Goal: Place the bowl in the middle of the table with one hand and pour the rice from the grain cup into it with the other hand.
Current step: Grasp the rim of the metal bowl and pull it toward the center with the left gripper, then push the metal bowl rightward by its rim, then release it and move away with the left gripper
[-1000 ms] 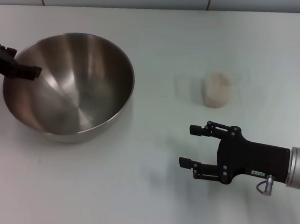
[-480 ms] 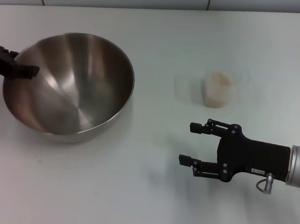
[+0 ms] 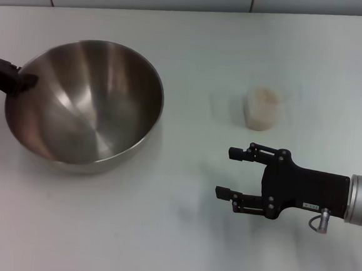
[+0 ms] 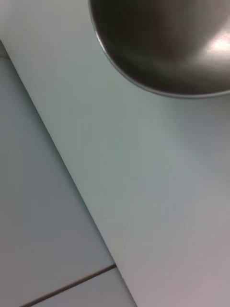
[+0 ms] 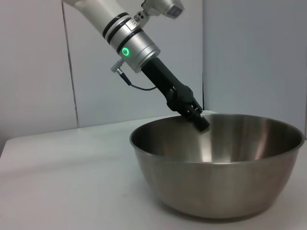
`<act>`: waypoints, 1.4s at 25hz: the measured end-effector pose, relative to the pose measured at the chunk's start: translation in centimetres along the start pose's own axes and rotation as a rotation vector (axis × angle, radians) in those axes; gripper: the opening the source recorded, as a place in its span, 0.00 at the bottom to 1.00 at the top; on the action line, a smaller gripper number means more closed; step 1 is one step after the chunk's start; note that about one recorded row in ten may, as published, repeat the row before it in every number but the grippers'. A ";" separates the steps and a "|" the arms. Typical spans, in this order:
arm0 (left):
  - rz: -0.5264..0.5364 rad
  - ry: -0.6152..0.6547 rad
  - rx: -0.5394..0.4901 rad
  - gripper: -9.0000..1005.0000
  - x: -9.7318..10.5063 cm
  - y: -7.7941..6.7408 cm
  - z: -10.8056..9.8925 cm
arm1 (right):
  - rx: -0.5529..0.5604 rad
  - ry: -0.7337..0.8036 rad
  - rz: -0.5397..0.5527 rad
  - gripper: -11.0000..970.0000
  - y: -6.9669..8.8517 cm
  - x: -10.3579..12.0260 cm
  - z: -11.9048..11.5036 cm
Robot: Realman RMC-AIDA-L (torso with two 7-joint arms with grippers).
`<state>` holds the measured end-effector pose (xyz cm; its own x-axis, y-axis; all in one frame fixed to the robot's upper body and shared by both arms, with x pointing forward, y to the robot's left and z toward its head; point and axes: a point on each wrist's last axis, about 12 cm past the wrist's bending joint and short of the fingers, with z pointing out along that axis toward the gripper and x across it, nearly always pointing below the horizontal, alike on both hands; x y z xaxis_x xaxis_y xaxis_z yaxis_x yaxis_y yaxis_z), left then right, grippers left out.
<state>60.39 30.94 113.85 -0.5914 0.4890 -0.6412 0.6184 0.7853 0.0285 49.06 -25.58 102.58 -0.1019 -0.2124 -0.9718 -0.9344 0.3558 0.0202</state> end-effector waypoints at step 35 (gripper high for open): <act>0.125 -0.115 0.215 0.05 -9.2 -3.4 -1.3 | 0.000 0.000 0.001 0.80 0.0 0.0 0.0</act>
<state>63.05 24.33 120.63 -0.4481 0.5212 -0.7263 0.7860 0.6168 -0.0422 49.04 -25.56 102.56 -0.1031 -0.2118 -0.9719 -0.9344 0.3556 0.0216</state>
